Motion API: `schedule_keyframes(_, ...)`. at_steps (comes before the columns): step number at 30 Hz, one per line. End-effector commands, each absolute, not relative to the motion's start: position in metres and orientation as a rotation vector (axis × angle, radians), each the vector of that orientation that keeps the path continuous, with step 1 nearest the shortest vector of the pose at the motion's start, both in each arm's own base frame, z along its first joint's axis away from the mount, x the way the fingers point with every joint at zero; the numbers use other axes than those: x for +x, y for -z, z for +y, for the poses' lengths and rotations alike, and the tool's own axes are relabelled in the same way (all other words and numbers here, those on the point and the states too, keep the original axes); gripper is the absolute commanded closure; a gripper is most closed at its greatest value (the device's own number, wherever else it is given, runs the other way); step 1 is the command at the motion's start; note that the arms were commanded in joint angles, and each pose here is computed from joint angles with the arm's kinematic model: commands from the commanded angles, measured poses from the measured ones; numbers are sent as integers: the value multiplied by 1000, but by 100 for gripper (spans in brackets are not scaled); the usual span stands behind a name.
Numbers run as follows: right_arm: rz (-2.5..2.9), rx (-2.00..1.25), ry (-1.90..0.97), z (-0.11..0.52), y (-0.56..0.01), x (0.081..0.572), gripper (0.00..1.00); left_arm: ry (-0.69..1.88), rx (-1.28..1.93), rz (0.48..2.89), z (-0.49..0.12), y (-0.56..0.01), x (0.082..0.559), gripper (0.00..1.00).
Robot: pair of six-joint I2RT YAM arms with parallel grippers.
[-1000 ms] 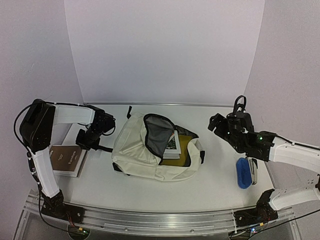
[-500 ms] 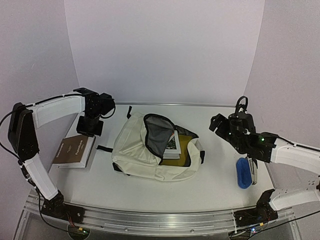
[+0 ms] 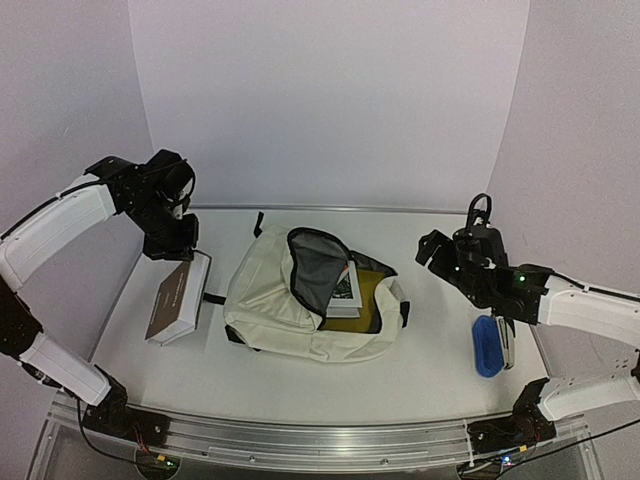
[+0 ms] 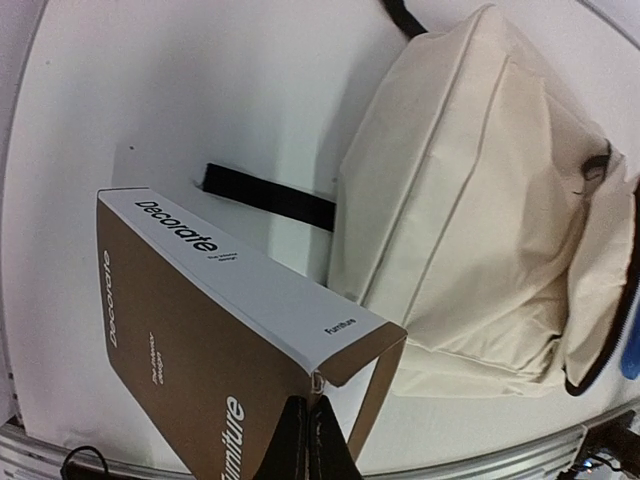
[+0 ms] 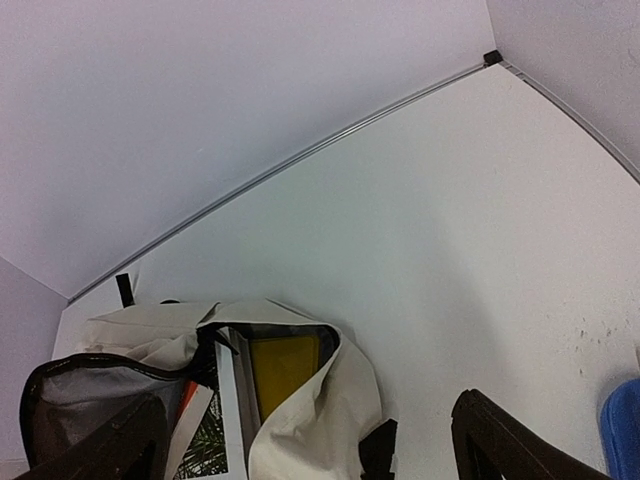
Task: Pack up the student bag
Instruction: Pick up the book from the center of the board.
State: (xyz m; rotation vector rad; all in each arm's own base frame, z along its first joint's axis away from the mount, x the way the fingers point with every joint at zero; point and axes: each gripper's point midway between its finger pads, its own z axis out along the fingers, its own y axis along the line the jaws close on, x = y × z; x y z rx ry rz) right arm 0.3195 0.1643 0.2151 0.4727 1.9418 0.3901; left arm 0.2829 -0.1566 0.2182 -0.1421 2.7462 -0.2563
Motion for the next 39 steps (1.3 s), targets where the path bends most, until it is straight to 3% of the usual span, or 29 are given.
schedule_keyframes(1, 1939, 477, -421, 173, -225, 326, 2, 605, -150, 2686, -185, -251, 279, 100)
schedule_keyframes(10, 1940, 472, -445, 176, -229, 326, 2, 854, -202, 2655, -185, -269, 268, 100)
schedule_keyframes(20, 1956, 466, -453, 177, -224, 324, 2, 761, -319, 2698, -149, -230, 271, 99)
schedule_keyframes(25, 1954, 465, -456, 176, -225, 322, 2, 570, -356, 2724, -125, -220, 268, 84)
schedule_keyframes(27, 1954, 469, -456, 174, -224, 321, 2, 540, -362, 2716, -120, -221, 266, 69)
schedule_keyframes(29, 1955, 471, -456, 174, -223, 321, 2, 572, -357, 2697, -123, -226, 265, 55)
schedule_keyframes(35, 1966, 468, -452, 176, -220, 322, 2, 727, -317, 2629, -139, -246, 267, 25)
schedule_keyframes(39, 1971, 465, -451, 177, -218, 323, 2, 779, -280, 2619, -146, -250, 268, 10)
